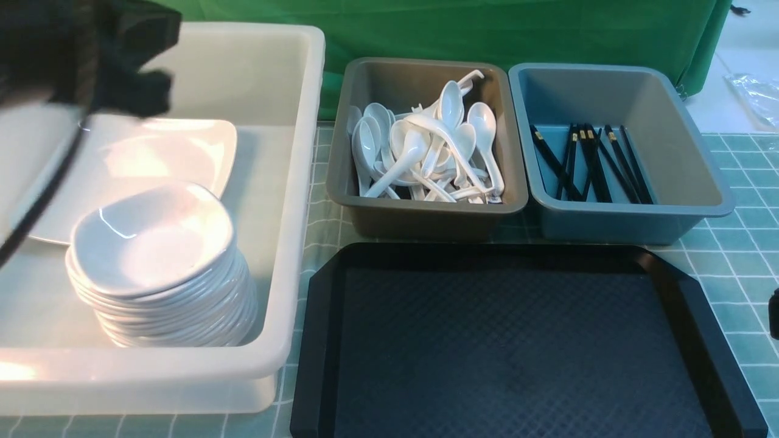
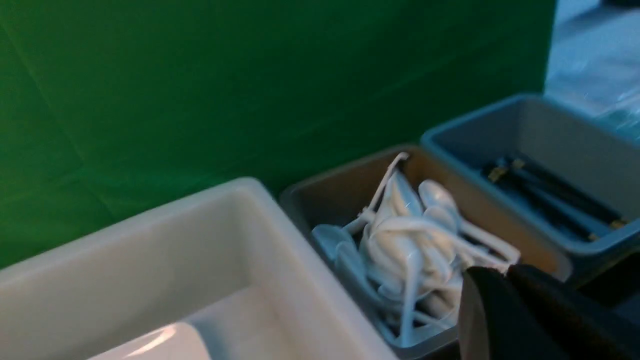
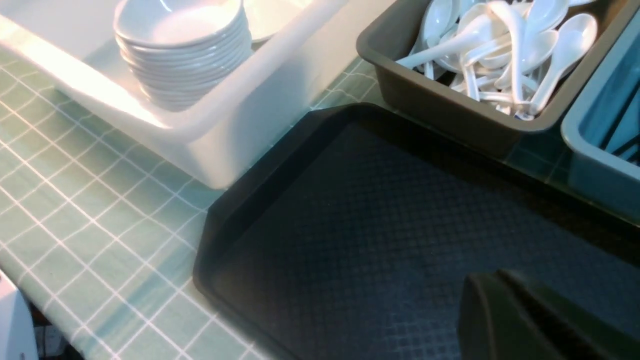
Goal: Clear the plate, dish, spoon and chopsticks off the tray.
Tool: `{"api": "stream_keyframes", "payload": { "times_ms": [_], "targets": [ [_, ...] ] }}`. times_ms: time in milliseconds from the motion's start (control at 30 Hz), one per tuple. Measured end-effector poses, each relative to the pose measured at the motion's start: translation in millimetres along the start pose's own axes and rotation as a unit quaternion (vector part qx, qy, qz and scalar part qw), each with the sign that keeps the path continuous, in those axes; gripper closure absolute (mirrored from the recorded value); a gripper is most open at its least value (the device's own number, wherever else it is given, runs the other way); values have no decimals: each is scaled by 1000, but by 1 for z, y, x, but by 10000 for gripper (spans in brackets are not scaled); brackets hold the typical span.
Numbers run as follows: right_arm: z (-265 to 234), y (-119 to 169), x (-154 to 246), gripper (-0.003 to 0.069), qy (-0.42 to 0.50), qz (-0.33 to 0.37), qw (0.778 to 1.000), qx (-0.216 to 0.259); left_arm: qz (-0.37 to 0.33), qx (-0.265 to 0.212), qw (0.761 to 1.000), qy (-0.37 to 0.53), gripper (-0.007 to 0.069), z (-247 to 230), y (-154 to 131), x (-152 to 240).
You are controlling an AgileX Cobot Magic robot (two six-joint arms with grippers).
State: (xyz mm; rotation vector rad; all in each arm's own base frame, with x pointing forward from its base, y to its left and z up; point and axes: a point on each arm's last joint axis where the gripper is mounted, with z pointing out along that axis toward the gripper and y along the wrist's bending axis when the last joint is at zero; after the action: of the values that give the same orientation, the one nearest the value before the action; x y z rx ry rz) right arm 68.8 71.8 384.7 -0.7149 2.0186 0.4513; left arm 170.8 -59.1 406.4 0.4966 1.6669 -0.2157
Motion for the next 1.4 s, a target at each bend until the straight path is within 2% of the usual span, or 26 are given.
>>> {"api": "stream_keyframes", "payload": {
  "times_ms": [167,300,700,933,1033,1067,1133,1233,1300,1333,1400],
  "targets": [
    [0,0,0,628,1,-1,1000,2,-51,5,994,-97,618,-69,-25,39],
    [0,0,0,624,2,-1,1000,2,-22,-19,990,-134,617,-94,-30,65],
    [0,0,0,589,2,0,1000,2,39,-26,996,-78,614,-89,-37,119],
    [1,-2,0,571,1,5,1000,8,65,-15,997,-45,614,-85,-40,133],
    [4,-7,1,566,-8,27,999,31,68,-13,997,-42,614,-85,-40,133],
    [7,-13,4,585,-15,42,998,49,69,-13,997,-41,614,-85,-40,133],
    [13,-20,17,623,-16,38,997,68,72,-13,997,-40,614,-85,-40,134],
    [20,-28,38,642,-37,17,995,89,77,-14,996,-39,614,-85,-40,134],
    [32,-36,77,643,-59,22,990,123,80,-13,996,-37,614,-85,-40,134],
    [34,-37,84,643,-58,24,990,127,80,-13,996,-37,613,-85,-40,134],
    [38,-41,115,643,-73,38,982,169,82,-13,996,-36,613,-85,-40,134]
  ]
}}
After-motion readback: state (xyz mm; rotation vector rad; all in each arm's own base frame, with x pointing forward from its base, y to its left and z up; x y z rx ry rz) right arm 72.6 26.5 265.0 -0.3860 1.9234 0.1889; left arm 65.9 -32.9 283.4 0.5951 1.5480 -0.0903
